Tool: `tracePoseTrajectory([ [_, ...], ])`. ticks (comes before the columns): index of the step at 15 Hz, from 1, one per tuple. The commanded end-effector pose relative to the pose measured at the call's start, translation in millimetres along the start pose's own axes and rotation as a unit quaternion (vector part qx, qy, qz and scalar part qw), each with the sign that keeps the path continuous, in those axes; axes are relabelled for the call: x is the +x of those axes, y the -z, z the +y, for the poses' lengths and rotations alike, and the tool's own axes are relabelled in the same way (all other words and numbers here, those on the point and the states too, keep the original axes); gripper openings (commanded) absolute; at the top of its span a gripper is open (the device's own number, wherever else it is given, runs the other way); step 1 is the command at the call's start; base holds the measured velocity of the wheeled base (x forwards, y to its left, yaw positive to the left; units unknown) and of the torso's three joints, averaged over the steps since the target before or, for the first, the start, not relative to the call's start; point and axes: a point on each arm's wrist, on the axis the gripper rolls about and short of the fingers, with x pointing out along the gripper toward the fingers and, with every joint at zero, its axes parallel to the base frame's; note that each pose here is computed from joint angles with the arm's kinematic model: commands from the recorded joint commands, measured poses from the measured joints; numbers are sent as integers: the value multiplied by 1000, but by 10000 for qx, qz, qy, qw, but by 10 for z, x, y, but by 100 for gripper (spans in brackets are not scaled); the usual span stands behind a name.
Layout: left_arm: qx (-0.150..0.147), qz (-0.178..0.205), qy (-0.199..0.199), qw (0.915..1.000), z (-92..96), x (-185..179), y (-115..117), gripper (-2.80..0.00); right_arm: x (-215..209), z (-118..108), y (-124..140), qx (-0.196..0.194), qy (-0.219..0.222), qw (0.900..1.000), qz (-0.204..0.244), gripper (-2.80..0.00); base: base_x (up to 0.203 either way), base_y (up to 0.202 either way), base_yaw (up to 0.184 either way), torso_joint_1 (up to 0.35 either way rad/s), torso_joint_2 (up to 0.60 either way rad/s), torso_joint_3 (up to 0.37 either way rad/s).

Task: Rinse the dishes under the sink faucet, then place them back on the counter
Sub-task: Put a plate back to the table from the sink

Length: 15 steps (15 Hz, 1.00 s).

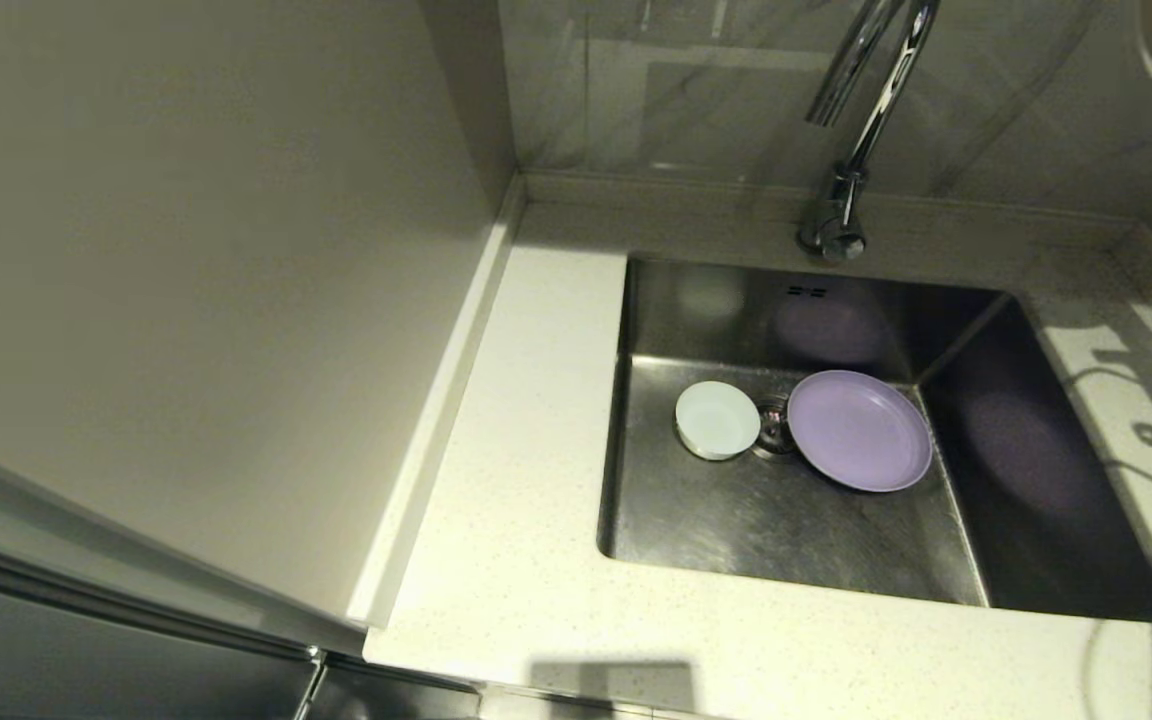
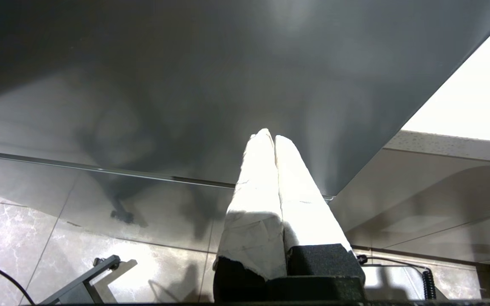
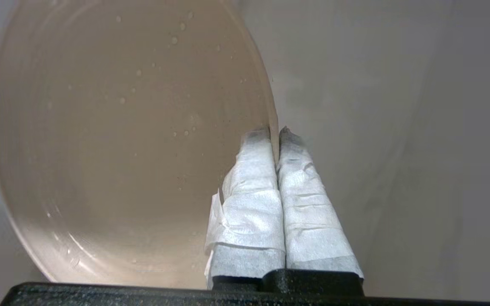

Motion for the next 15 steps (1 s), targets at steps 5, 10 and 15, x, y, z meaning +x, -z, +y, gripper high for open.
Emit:
tracePoseTrajectory([
  [5, -6, -17, 5, 10000, 0, -2, 0, -280, 6, 219, -684, -47, -400, 9969, -673, -280, 0, 0, 0, 0, 0, 0],
  [10, -6, -17, 6, 10000, 0, -2, 0, -280, -197, 242, -497, -96, -311, 9995, -7, -280, 0, 0, 0, 0, 0, 0],
  [15, -6, -17, -1, 10000, 0, -2, 0, -280, -60, 341, -891, -55, -421, 9987, -264, -280, 0, 0, 0, 0, 0, 0],
])
